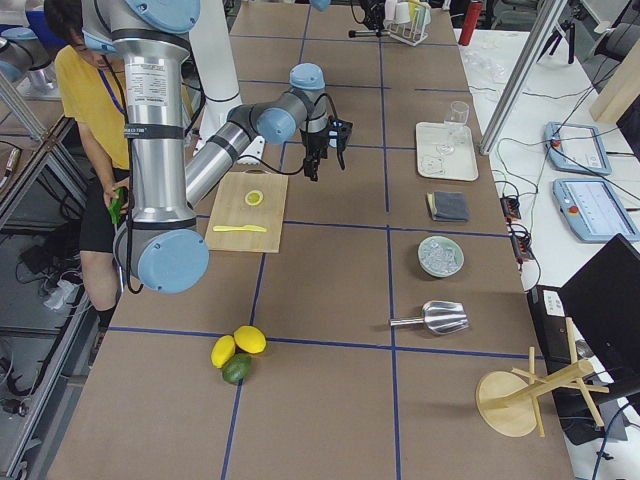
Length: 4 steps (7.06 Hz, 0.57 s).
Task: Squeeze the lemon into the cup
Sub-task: 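Lift the muddler out of the cup and carry it back with the left gripper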
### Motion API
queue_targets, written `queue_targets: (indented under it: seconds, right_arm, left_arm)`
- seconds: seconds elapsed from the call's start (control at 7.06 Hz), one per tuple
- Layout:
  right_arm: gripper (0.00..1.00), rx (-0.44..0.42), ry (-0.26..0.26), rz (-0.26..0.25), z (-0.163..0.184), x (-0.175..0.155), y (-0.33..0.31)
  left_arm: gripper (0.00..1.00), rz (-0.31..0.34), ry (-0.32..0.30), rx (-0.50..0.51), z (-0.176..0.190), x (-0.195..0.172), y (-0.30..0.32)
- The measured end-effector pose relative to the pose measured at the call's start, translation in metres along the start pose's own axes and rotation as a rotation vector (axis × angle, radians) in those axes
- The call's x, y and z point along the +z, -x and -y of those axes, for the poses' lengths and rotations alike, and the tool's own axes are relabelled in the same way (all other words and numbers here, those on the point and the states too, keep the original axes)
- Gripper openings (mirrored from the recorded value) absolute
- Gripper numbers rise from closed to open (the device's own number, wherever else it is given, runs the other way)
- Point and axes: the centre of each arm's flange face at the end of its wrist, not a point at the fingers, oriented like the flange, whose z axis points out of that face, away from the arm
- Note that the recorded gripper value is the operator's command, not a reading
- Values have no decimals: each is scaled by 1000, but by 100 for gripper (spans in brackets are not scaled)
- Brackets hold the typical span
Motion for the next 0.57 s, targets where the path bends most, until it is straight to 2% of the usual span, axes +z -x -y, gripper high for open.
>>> queue_targets:
  seconds: [0.28, 0.42, 0.57]
  right_arm:
    - [100, 8, 6, -20, 4, 12, -3]
    - [100, 9, 8, -27, 6, 16, -4]
    - [100, 9, 13, -30, 7, 19, -4]
  left_arm:
    - [0, 6, 211, -250, -25, 28, 21]
    - [0, -32, 297, -317, -33, 34, 25]
    - [0, -54, 353, -367, -37, 46, 28]
